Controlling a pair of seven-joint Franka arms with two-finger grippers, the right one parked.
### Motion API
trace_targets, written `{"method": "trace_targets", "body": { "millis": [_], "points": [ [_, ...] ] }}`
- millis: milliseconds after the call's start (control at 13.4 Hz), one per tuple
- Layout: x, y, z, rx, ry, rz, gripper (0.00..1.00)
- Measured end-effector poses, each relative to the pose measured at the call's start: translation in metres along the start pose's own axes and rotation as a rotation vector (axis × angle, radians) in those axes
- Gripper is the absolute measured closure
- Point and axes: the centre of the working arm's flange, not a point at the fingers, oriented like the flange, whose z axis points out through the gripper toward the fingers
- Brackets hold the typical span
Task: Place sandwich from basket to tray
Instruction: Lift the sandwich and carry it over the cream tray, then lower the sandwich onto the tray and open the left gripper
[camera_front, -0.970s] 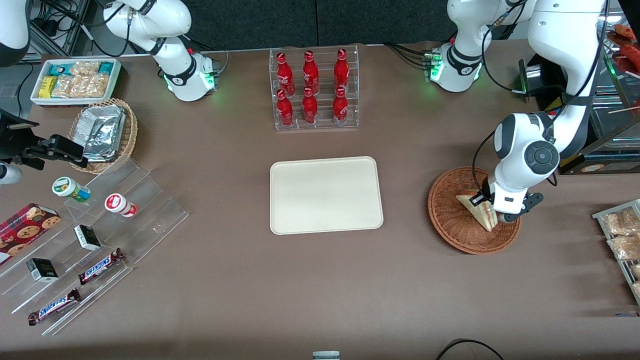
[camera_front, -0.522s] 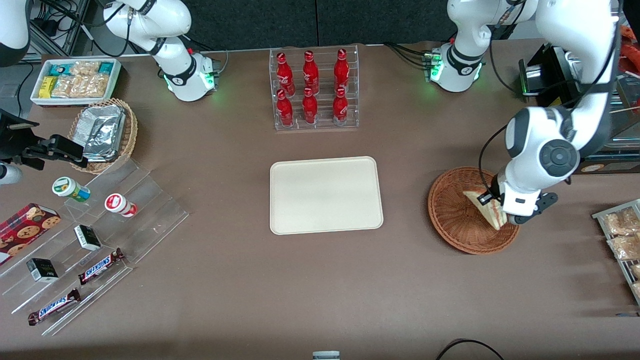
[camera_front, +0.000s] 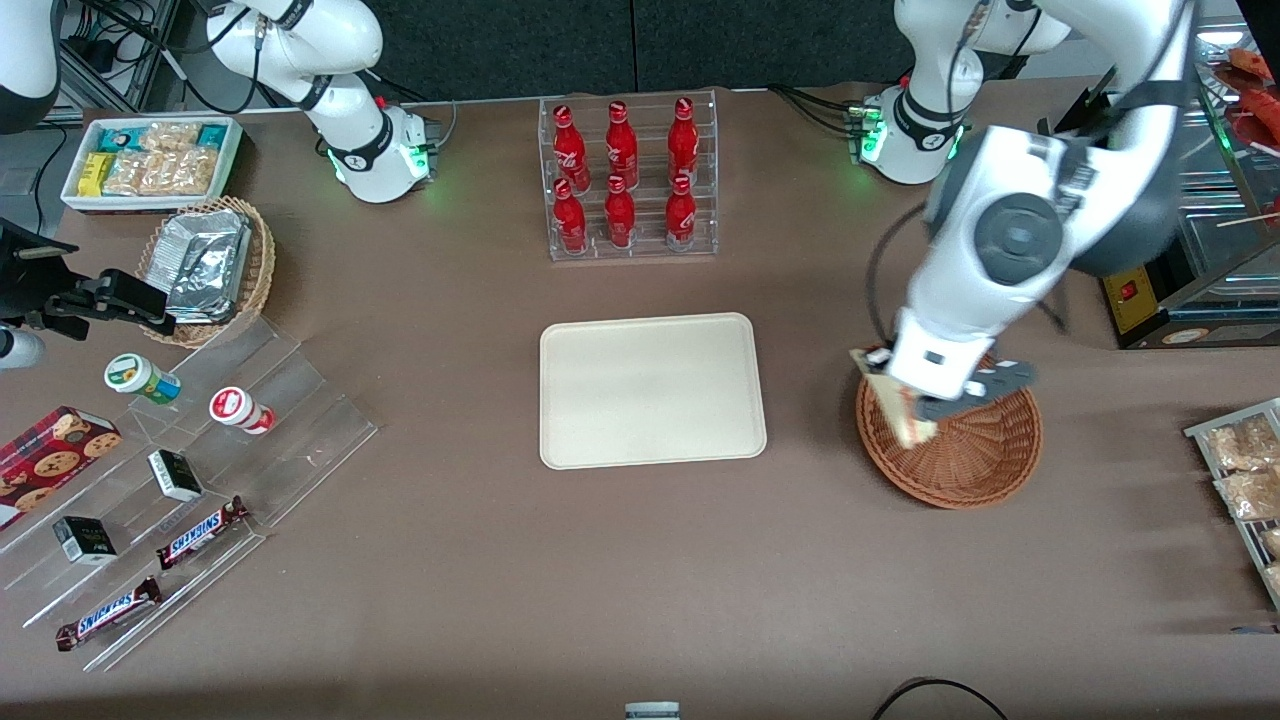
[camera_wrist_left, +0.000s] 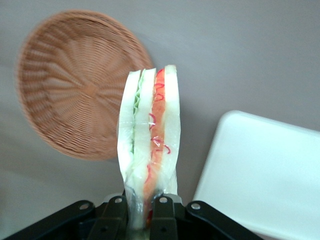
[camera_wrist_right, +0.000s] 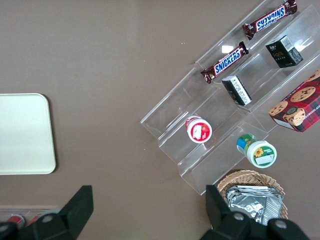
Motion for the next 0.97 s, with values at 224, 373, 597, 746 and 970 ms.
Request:
{"method": "trace_targets", "body": {
  "millis": [224,373,597,746,970],
  "points": [
    [-0.04,0.061,0.011,0.001,0.0,0.104,0.85],
    [-0.061,0.101,0.029,0.012,-0.012,0.153,0.85],
    [-0.091,0.173,0.075,0.008,-0.015,0.184,0.85],
    [-0.109,0.213,0.105,-0.018,-0.001,0.191,0.85],
    [-0.12,0.238,0.129,-0.052,0.017,0.209,0.85]
  ]
}}
